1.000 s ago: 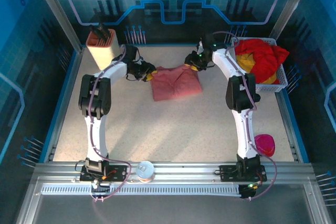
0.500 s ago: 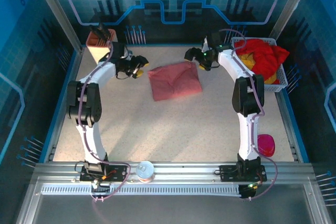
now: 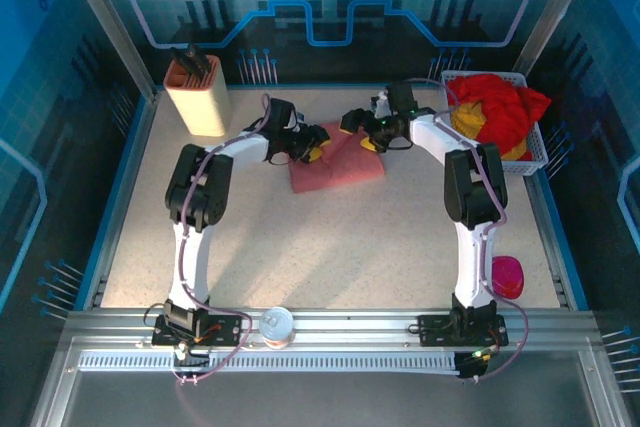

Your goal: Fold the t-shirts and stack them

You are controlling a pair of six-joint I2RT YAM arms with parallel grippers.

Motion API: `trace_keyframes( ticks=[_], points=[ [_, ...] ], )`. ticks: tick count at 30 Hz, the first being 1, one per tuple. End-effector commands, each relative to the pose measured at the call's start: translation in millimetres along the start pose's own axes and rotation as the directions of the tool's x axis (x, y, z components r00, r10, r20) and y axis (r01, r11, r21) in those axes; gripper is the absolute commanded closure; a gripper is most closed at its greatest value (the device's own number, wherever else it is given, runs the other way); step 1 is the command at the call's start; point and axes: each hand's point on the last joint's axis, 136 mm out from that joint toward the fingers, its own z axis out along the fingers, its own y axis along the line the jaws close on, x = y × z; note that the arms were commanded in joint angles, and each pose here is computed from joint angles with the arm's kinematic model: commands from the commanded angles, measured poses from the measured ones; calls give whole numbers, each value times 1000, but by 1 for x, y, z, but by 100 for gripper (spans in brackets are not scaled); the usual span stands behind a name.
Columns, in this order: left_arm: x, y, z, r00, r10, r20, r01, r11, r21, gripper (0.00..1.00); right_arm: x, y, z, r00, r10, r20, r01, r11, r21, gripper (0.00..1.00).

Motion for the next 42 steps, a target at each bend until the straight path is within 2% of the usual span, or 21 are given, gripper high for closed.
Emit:
trace_keyframes(
  ticks=[1, 7, 12, 15, 19, 22, 26, 29, 35, 39, 42],
  points=[
    [-32, -9, 4, 997, -12, 72, 8, 999, 47, 52, 16, -7, 16, 999, 32, -32, -33, 999, -32, 9],
    [-68, 43, -10, 978, -163, 132, 162, 987, 18, 52, 42, -57, 16, 997, 64, -38, -60, 994, 89, 9],
    [-84, 66, -28, 954, -256, 156, 254, 967, 36, 52, 49, -66, 11, 997, 66, -39, -62, 993, 105, 9],
    [-83, 67, -31, 952, -267, 146, 267, 963, 21, 54, 43, -53, 1, 999, 46, -15, -45, 995, 85, 9],
    [-76, 60, -44, 953, -258, 158, 262, 965, -1, 54, 23, -16, -23, 998, -2, 61, 0, 999, 32, 9],
    [-74, 36, -60, 960, -219, 176, 218, 976, 22, 54, 3, 15, -40, 992, -44, 119, 46, 999, -16, 6],
    [-63, 3, -71, 973, -155, 172, 151, 988, 33, 54, -20, 43, -42, 984, -72, 164, 86, 993, -85, 6],
    [-50, -7, -66, 980, -129, 154, 128, 992, 19, 54, -35, 52, -27, 986, -35, 165, 61, 986, -154, 5],
    [-32, 19, -29, 986, -106, 131, 117, 990, -80, 54, -60, 65, 32, 991, 12, 134, 32, 946, -322, 6],
    [-30, 43, -9, 987, -121, 108, 137, 979, -151, 54, -66, 49, 77, 995, 53, 84, -22, 943, -332, 5],
    [-28, 59, -5, 987, -128, 97, 147, 966, -215, 54, -67, 30, 97, 993, 103, 61, -80, 949, -305, 5]
  ],
)
